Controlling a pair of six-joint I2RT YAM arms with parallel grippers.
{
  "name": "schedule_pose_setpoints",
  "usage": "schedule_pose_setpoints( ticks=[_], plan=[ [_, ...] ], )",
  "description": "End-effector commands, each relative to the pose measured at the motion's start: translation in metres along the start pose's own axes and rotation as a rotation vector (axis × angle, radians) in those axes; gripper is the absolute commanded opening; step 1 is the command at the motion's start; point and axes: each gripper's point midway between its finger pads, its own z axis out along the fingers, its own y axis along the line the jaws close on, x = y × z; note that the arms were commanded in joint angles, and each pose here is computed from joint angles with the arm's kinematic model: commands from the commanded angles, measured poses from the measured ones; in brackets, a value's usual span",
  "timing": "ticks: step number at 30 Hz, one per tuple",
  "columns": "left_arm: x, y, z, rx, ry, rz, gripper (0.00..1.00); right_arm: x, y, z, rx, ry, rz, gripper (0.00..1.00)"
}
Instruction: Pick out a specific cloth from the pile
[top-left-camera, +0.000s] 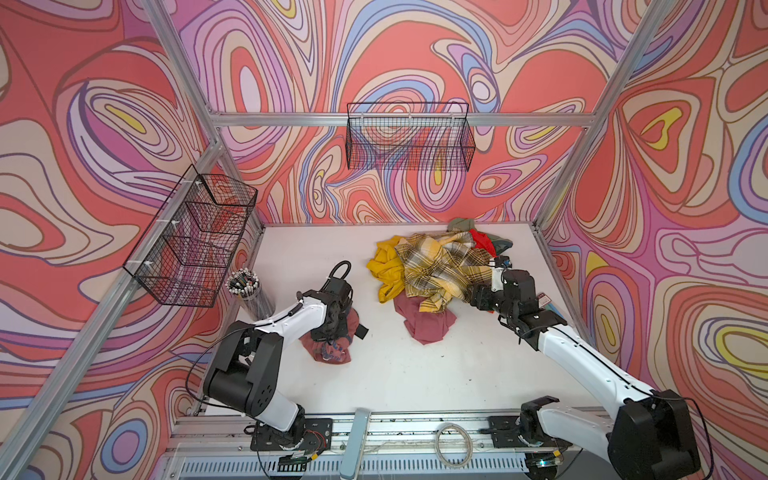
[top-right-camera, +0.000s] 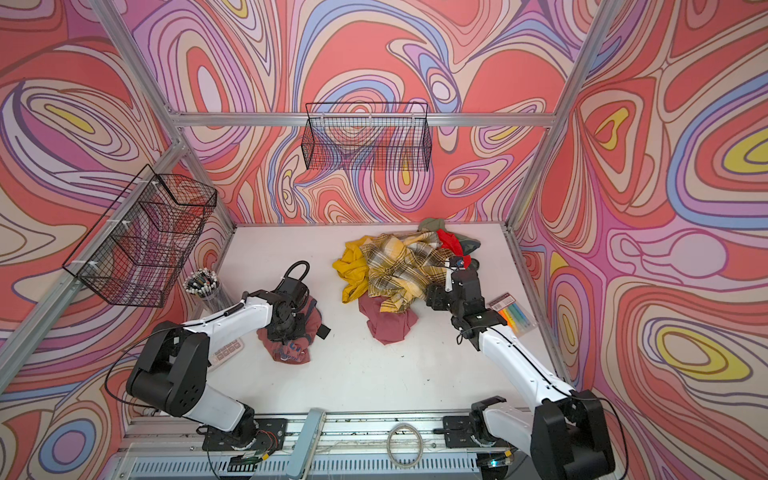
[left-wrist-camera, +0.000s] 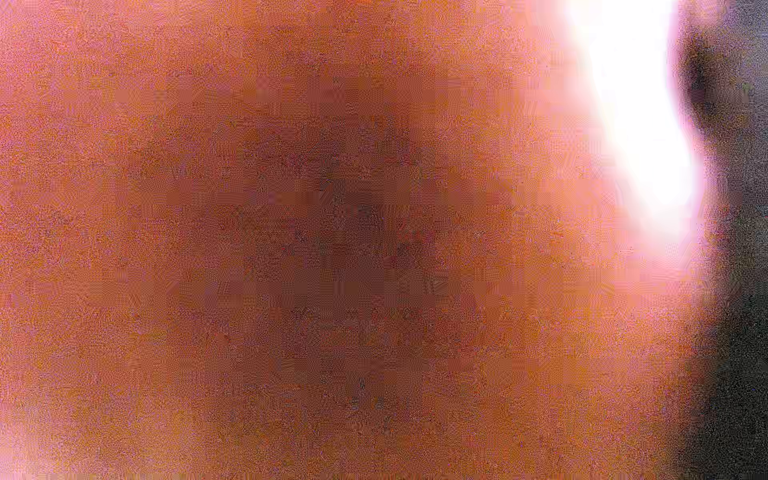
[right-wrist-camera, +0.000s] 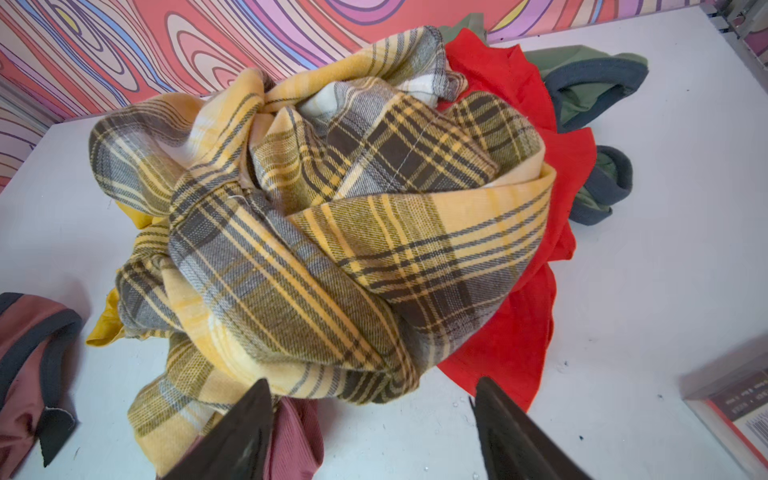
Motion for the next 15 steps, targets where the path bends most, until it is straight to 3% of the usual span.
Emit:
schedule_pose_setpoints(
  ticks=[1, 11, 15],
  plan=[
    [0.005, -0.006, 0.003, 0.053, -0.010, 0.006, 0.00, 0.001, -0.005, -0.006, 0.022, -0.003, -0.008, 0.79],
    [-0.070, 0.010, -0.105, 0.027, -0.408, -0.012, 0.00, -0.010, 0.001, -0.022, -0.014, -0.077, 0.006, 0.79],
    [-0.096, 0.012, -0.128, 0.009, -0.525, -0.021, 0.00, -0.014, 0.002, -0.026, -0.017, -0.088, 0.008, 0.79]
  ],
)
